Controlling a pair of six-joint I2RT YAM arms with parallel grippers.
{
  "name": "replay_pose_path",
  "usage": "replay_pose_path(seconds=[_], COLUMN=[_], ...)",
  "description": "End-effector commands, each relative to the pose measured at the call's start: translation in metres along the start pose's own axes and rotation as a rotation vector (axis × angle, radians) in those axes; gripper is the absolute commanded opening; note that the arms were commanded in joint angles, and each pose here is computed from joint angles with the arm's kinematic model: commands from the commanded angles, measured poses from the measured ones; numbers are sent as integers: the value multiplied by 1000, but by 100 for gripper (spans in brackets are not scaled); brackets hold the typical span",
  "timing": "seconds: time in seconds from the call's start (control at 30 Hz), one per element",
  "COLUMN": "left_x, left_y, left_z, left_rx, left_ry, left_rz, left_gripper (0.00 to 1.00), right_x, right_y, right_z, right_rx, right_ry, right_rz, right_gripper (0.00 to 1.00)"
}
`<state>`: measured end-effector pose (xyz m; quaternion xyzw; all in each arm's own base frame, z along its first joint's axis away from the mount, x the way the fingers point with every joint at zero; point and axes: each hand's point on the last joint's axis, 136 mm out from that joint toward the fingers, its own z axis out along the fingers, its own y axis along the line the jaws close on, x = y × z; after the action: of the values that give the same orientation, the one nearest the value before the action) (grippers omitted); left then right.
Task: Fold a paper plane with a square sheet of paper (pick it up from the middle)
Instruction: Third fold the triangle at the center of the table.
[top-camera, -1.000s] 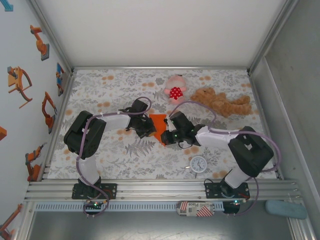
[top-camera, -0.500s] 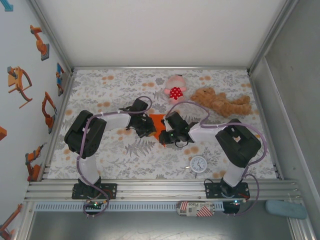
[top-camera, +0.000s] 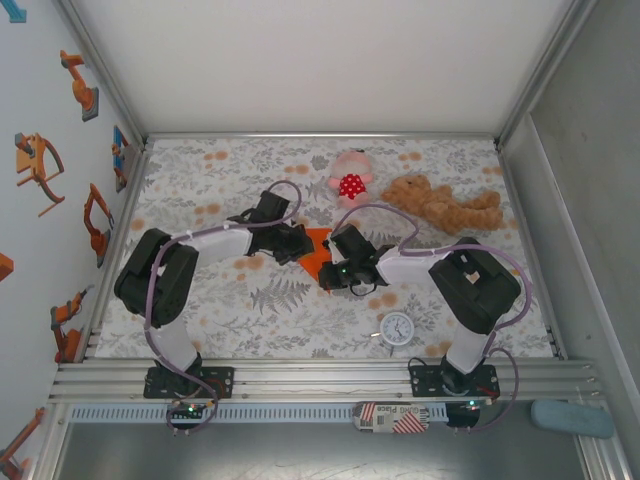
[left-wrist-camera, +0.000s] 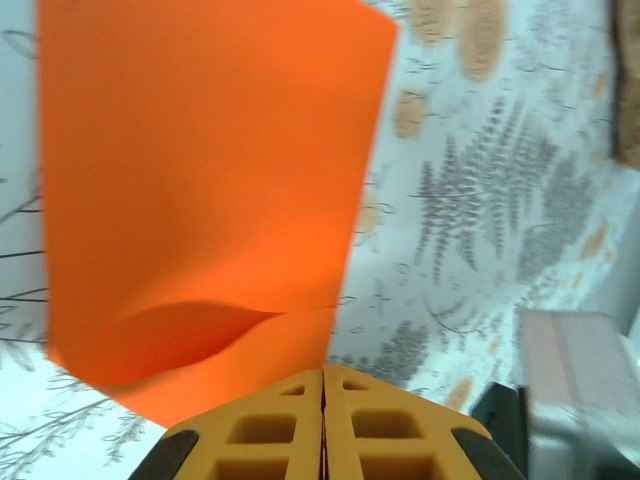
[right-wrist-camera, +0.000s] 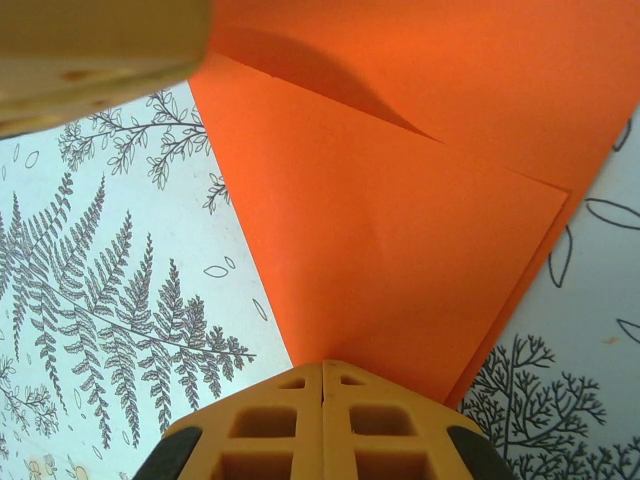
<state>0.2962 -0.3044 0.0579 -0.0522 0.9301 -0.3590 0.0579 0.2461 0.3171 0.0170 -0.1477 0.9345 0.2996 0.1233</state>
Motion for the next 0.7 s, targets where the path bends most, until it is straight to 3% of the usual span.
replay_pose_path(seconds=[0.0,0.37,0.67], left_x=[11,40,42], left_y=[-3,10,28], left_z=[6,18,28], left_rx=[62,51,-8], left_ry=[10,110,113], left_rz=[45,119,100], left_gripper=[7,4,4], right_x=[27,31,36], right_y=[-27,-29,-34], right_z=[9,8,7], right_rx=[103,119,140], right_ry=[92,123,138], right_rz=[31,17,23], right_gripper=[0,0,0])
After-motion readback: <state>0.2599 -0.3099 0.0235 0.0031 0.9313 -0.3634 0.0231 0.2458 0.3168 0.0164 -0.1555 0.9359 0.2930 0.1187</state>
